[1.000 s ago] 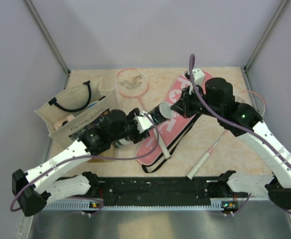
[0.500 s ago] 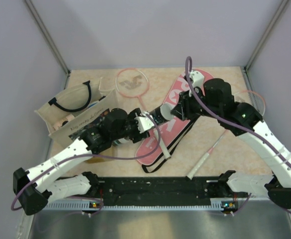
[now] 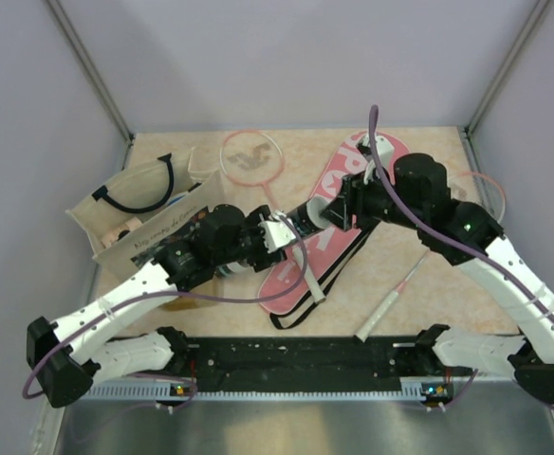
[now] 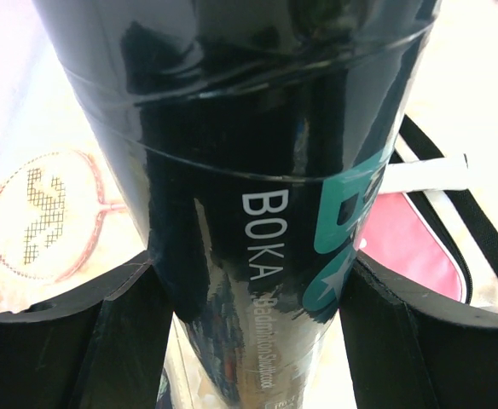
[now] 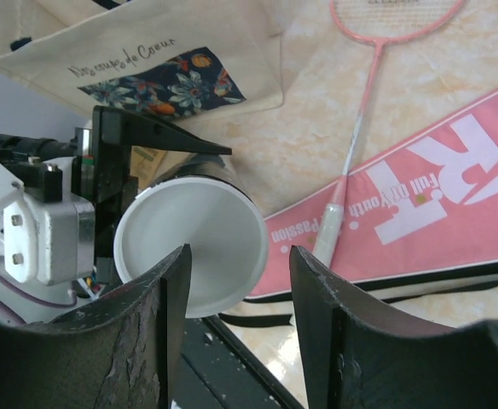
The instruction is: Pack up the badminton gear
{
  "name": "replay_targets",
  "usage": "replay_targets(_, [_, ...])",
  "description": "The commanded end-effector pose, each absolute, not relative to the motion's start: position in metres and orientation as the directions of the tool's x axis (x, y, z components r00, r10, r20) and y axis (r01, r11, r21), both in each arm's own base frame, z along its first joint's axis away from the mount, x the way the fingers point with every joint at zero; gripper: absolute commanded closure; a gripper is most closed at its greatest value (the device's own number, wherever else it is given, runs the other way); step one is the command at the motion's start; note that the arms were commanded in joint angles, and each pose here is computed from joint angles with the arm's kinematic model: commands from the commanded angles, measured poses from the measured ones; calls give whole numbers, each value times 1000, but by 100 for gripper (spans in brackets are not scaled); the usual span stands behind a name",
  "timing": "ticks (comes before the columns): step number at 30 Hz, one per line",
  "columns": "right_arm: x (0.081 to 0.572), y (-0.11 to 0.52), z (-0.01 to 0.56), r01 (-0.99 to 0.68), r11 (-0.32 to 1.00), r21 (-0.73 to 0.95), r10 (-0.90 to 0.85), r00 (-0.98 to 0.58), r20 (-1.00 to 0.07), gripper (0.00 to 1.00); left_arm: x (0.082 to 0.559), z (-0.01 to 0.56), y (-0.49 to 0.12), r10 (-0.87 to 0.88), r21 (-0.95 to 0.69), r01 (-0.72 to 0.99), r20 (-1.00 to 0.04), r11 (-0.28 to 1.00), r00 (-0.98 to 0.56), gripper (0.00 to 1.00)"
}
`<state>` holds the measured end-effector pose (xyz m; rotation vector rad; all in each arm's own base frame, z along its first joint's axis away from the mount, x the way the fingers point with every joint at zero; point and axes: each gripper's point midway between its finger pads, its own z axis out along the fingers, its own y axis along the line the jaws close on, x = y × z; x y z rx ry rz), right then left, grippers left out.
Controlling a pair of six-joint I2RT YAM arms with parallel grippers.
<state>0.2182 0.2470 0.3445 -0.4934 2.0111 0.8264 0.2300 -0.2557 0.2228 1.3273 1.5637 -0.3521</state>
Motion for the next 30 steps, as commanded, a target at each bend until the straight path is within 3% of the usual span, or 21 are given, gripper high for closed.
replay_targets(1, [211, 259, 351, -639, 646, 418, 18, -534, -845, 50, 237, 274, -275, 451, 398, 839, -867, 370, 212, 84])
replay_targets(9, [209, 256, 314, -564, 702, 435, 16, -598, -801, 48, 239, 294, -286, 377, 361, 843, -902, 399, 208, 85])
replay_targets(21, [202, 272, 273, -562, 731, 388, -120, -665, -737, 48, 238, 312, -292, 330, 391, 835, -905, 387, 270, 87])
replay_targets(26, [207, 266, 280, -537, 760, 367, -101, -655, -749, 47, 241, 317, -292, 324, 385, 832, -908, 401, 264, 87])
replay_targets(30, [217, 252, 325, -493, 784, 377, 28, -578, -815, 44, 243, 318, -291, 296, 319, 835, -935, 449, 197, 87])
